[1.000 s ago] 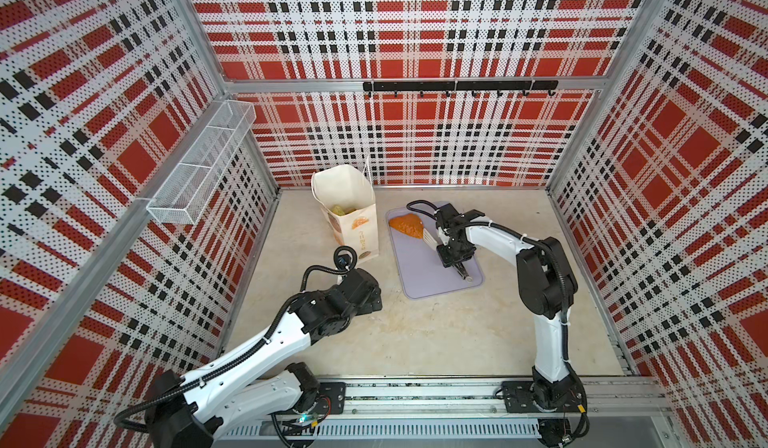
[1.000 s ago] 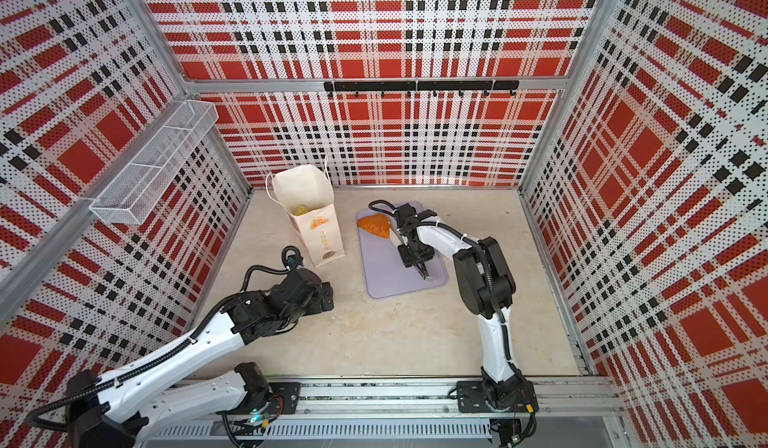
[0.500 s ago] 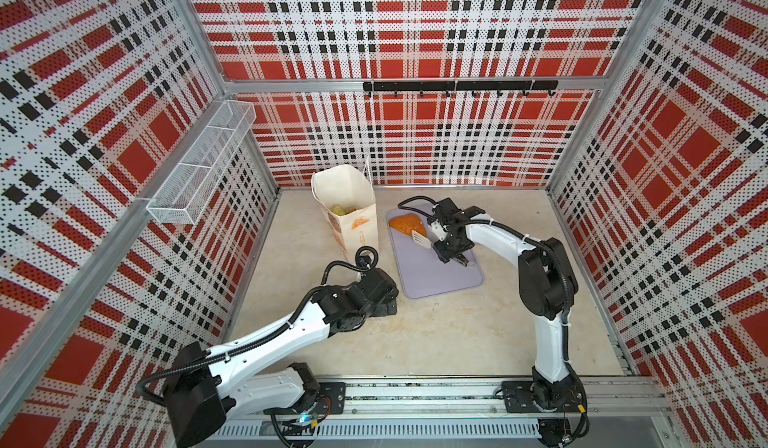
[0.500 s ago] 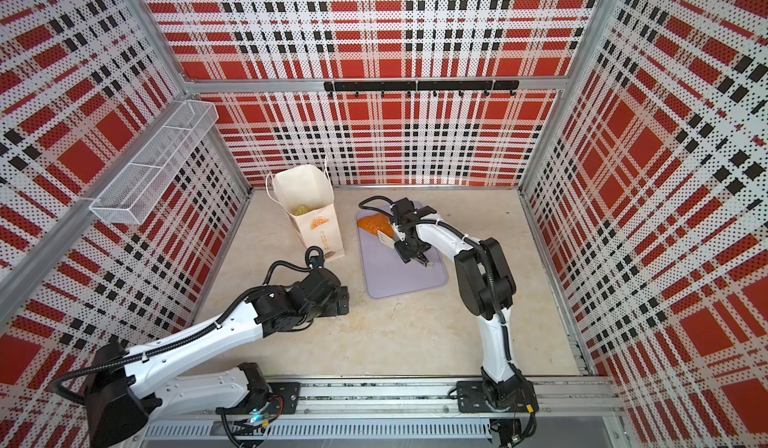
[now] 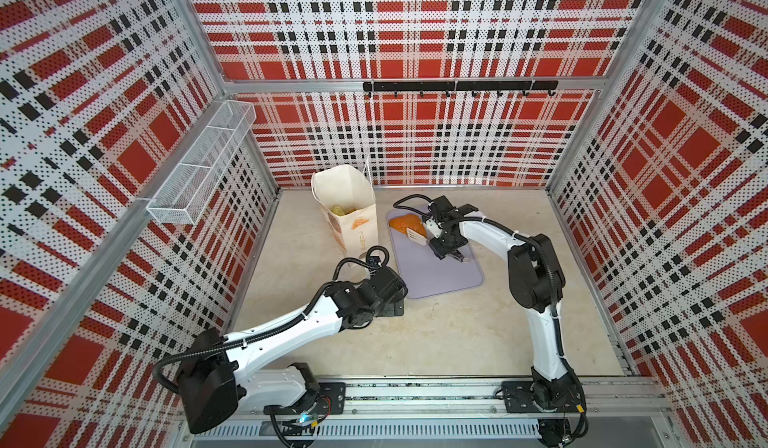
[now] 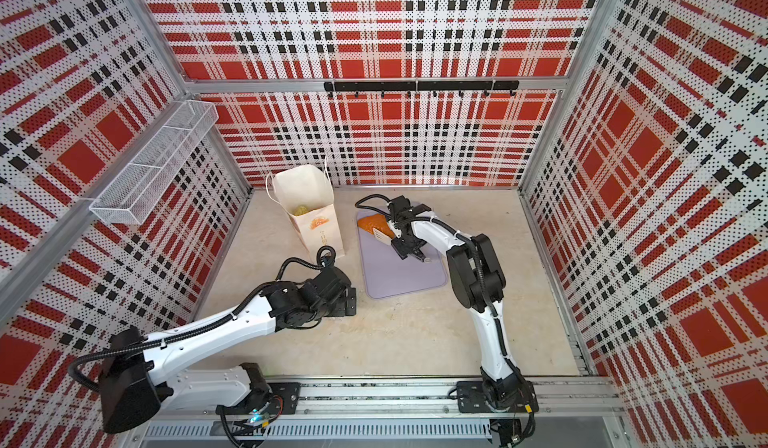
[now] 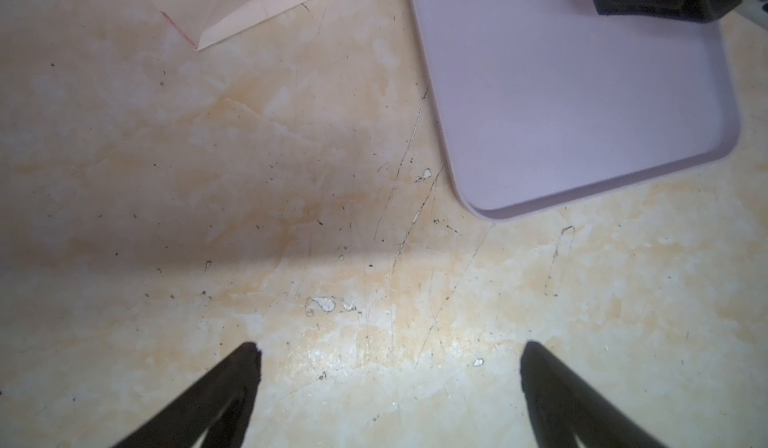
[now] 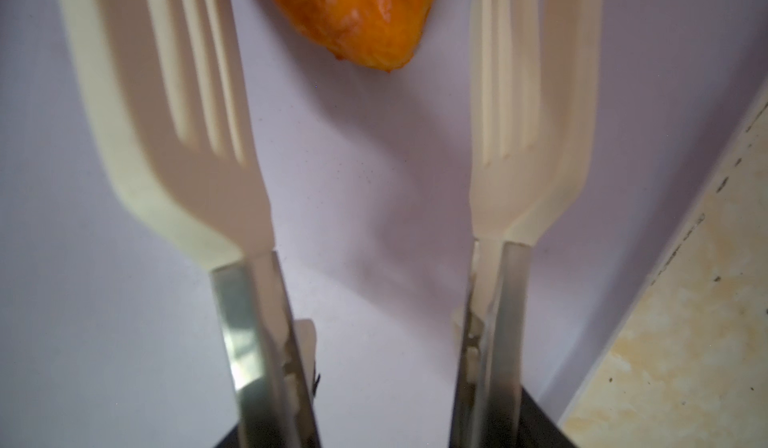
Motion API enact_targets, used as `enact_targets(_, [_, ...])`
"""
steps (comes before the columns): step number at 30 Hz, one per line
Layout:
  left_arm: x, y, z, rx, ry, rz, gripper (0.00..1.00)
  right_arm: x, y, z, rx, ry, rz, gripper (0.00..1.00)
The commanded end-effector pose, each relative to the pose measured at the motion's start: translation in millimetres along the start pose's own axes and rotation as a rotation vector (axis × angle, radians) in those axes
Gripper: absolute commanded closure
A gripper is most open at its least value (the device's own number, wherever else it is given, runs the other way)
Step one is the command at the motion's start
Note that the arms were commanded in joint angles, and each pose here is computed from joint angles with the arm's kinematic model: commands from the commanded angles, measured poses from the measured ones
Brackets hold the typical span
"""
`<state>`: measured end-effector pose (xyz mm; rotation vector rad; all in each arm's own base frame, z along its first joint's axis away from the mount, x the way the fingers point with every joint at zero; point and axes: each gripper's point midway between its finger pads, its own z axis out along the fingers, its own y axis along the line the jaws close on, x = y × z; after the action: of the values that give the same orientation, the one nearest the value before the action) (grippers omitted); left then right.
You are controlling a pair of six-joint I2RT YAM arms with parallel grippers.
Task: Place the fake bread into the paper bag
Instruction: 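Lower the tongs with right gripper onto the orange bun and pinch it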
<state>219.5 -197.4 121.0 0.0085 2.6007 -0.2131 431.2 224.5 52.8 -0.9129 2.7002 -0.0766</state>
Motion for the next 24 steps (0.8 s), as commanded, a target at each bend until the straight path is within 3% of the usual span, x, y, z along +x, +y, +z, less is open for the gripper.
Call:
enact_targets(1, [-5.5, -6.5, -4.7, 0.02, -0.022, -0.009, 0.0, -15.1, 2.1, 4.3, 0.006, -0.034, -0.033, 0.41])
enact_targets(16, [-6.7, -4.4, -8.6, 0.028, -0.04, 0.006, 0.01, -27.2, 7.4, 11.8, 0.046, -0.009, -0.047, 0.43])
enact_targets(20, [-11.4, 1.1, -13.5, 0.029, -0.061, -0.005, 0.01, -27.8, 7.1, 11.5, 0.045, -0.012, -0.047, 0.47])
enact_targets(24, [-15.5, 7.7, -18.7, 0.031, -0.076, -0.019, 0.0, -23.2, 9.0, 10.2, 0.036, 0.005, -0.051, 0.58])
